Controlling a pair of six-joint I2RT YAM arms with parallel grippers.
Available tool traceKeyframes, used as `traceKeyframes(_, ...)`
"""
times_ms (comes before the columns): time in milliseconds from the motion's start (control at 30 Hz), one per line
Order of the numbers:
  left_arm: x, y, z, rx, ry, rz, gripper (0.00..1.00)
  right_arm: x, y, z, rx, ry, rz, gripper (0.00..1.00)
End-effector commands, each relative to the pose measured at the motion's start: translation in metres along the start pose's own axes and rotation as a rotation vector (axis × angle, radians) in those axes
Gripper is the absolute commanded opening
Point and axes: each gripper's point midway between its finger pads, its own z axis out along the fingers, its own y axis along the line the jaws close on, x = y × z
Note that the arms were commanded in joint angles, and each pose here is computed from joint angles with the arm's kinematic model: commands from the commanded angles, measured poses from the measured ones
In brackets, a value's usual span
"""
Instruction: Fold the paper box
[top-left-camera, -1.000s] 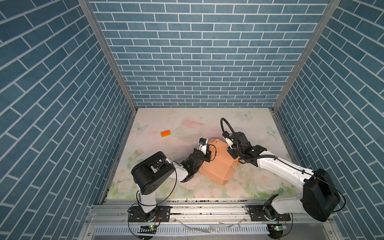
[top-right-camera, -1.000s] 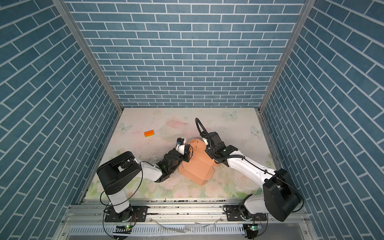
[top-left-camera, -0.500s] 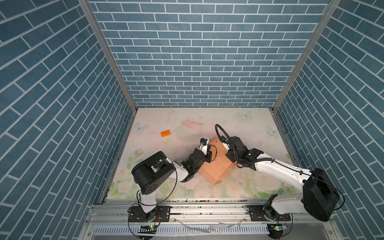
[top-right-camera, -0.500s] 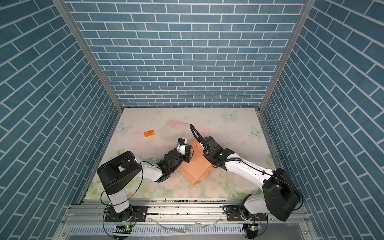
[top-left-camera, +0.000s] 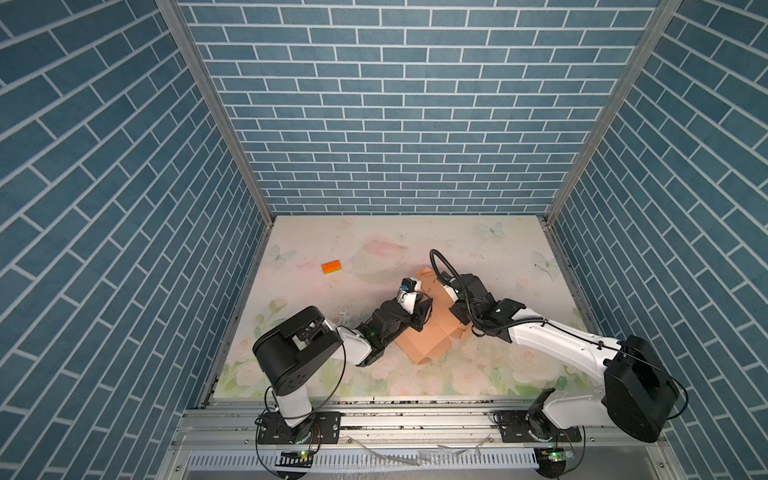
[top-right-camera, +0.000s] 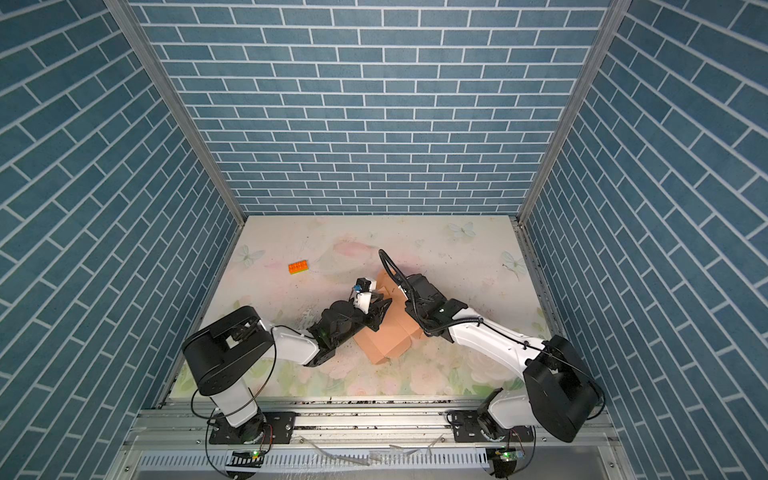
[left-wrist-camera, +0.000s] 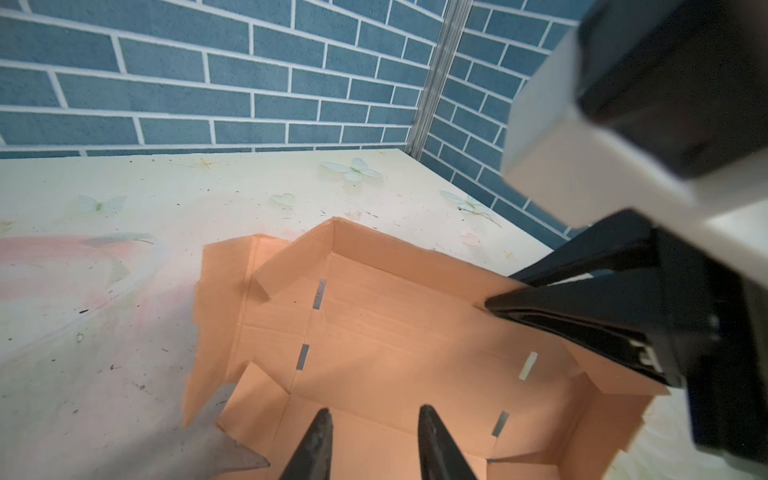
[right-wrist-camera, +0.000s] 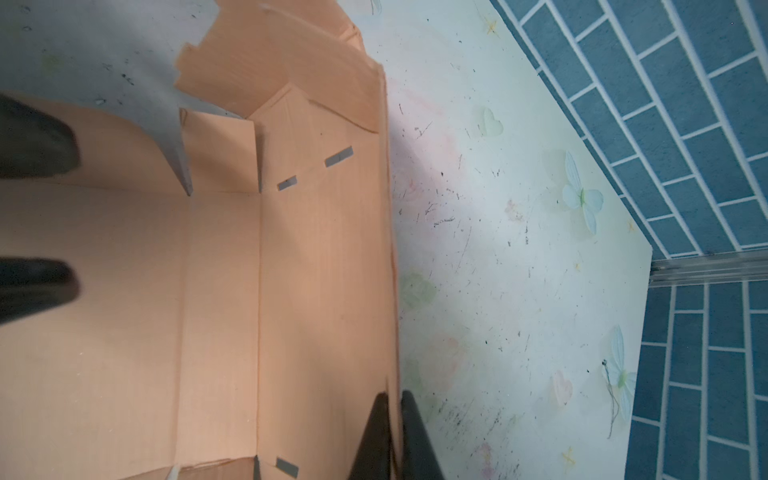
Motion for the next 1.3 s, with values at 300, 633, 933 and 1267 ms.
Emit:
traceKeyframes(300, -0.051, 0.086, -0.04, -0.118, 0.008, -0.114, 0.44, 0.001, 0.007, 0.001, -0.019, -0.015, -0.049, 0.08)
traceKeyframes(633, -0.016, 0.115, 0.032, -0.022, 0.271, -0.135, 0.49, 0.002, 0.012, 0.001, -0.038, -0.01, -0.076, 0.08)
traceKeyframes(933, 0.018, 0.12, 0.07, 0.059, 0.405, -0.084, 0.53, 0.004, 0.016, 0.001, -0.051, -0.007, -0.092, 0.07)
traceKeyframes(1267, 0.035, 0.094, 0.078, 0.236, 0.458, -0.067, 0.53, 0.006, 0.018, 0.005, -0.05, 0.004, -0.102, 0.07)
